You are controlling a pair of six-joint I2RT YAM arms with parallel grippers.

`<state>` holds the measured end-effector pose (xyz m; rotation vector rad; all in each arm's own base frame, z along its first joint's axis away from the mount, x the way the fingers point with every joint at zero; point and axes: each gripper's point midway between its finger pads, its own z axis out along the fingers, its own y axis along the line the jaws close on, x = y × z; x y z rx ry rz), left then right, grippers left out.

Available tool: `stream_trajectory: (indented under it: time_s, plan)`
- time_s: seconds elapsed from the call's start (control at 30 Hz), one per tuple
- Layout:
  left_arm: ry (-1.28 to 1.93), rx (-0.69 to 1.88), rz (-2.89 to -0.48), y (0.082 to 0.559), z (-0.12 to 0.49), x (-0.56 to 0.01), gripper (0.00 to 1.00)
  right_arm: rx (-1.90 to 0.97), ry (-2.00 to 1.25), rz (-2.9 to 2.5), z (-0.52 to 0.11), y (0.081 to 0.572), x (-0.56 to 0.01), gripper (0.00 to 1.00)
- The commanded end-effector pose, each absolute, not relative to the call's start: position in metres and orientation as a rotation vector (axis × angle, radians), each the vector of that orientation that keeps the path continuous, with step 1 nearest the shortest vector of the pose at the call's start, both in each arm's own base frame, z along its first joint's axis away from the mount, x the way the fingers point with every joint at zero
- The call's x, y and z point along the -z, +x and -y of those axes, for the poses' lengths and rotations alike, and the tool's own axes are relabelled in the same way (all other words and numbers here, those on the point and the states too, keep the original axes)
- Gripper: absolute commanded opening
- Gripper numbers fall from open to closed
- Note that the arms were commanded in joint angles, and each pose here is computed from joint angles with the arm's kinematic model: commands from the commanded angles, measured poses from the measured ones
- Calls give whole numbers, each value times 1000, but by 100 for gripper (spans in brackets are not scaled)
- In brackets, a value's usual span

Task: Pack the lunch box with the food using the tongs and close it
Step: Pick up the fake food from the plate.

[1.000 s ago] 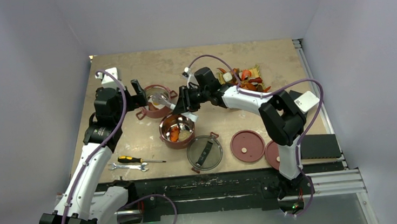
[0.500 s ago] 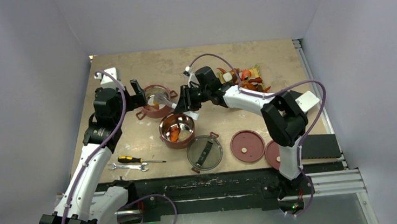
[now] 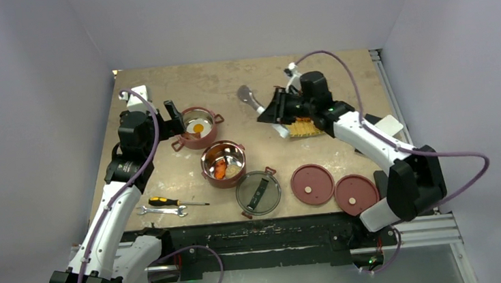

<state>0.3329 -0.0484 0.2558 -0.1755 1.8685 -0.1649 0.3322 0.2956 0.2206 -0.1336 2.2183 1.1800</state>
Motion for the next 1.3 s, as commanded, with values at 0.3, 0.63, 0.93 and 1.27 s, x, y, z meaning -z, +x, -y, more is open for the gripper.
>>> stream_trajectory:
  time_s: [0.3, 0.63, 0.93, 1.27]
  plan:
    - [-166, 168, -1840, 336, 48, -261, 99, -1013, 260, -2321, -150, 316, -156, 34]
    - [-163, 170, -1845, 337, 49, -260, 99, -1157, 382, -2331, -144, 298, -127, 37]
    - [-161, 174, -1847, 337, 50, -259, 99, -1035, 525, -2286, -106, 301, -126, 39]
    - [-160, 180, -1848, 337, 51, -259, 99, -885, 599, -2283, -78, 284, -138, 41]
